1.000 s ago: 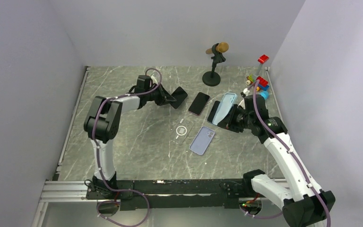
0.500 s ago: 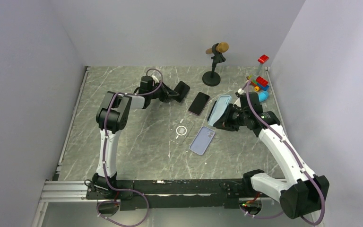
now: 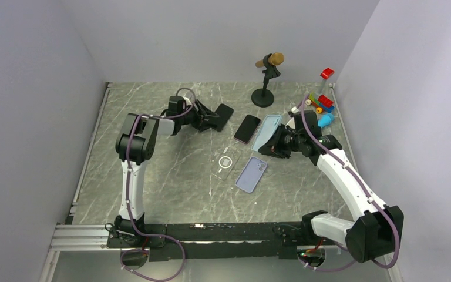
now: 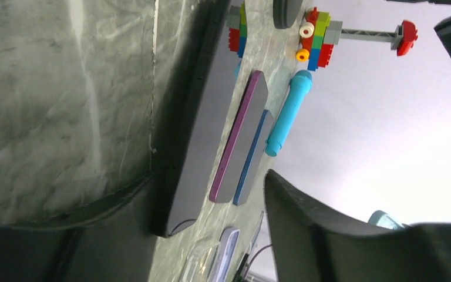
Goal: Take the phone out of the phone case
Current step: Place the phone at the center of the board, then place the phone case at the center of the board.
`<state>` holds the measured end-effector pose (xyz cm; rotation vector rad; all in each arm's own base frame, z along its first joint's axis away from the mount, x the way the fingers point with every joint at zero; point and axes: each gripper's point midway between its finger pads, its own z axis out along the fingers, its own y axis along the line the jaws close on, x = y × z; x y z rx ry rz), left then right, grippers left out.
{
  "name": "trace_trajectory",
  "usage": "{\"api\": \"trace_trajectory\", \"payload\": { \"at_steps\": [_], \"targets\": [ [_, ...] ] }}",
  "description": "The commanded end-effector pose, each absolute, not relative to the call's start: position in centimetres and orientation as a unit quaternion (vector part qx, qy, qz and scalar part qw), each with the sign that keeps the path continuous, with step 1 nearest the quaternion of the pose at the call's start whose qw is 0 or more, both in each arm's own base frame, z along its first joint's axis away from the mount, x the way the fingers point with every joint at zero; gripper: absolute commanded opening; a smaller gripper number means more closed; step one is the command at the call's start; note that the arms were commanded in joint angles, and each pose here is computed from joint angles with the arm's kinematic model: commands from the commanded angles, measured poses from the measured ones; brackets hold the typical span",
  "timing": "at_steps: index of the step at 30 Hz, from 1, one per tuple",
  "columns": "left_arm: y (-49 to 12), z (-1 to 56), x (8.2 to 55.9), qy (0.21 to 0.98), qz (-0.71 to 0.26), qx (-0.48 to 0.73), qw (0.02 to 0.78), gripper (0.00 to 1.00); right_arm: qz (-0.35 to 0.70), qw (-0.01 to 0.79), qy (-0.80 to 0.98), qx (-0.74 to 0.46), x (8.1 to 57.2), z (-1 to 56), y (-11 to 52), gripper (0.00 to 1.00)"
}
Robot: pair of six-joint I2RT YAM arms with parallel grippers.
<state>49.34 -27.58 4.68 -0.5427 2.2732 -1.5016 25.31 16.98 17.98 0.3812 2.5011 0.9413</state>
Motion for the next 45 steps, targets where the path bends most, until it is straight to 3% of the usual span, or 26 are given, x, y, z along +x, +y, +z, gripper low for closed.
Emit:
{"api": "trace_trajectory", "payload": {
  "at_steps": [1,3,9,14,25,31,38,45],
  "targets": [
    [-26.0,7.1,48.5,0.809,-0.532,-0.171,0.183,0.72,0.381,0.212,0.892,0.124,25.7,19.1,19.3,0.00],
    [-26.0,8.0,48.1,0.813,-0.534,-0.156,0.172,0.85,0.391,0.206,0.889,0.120,25.5,19.4,20.4,0.00],
    [-23.5,9.2,47.4,0.840,-0.488,-0.155,0.178,0.99,0.438,0.183,0.872,0.119,24.8,19.9,24.5,0.00],
    [-24.1,9.7,46.4,0.843,-0.505,-0.142,0.121,0.99,0.457,0.169,0.866,0.111,24.5,20.2,27.0,0.00],
    [-16.0,16.0,40.3,0.927,-0.291,-0.086,0.219,0.99,0.531,0.112,0.824,0.164,24.8,18.0,33.5,0.00],
    [-14.7,21.5,33.0,0.907,-0.305,-0.073,0.280,0.99,0.540,0.092,0.816,0.182,24.5,15.1,38.0,0.00],
    [-14.3,20.7,23.3,0.890,-0.346,-0.093,0.280,0.99,0.544,0.081,0.811,0.198,23.8,11.8,42.2,0.00],
    [-13.0,21.6,19.1,0.883,-0.337,-0.095,0.314,0.99,0.535,0.095,0.802,0.248,25.0,8.8,43.0,0.00]
  ]
}}
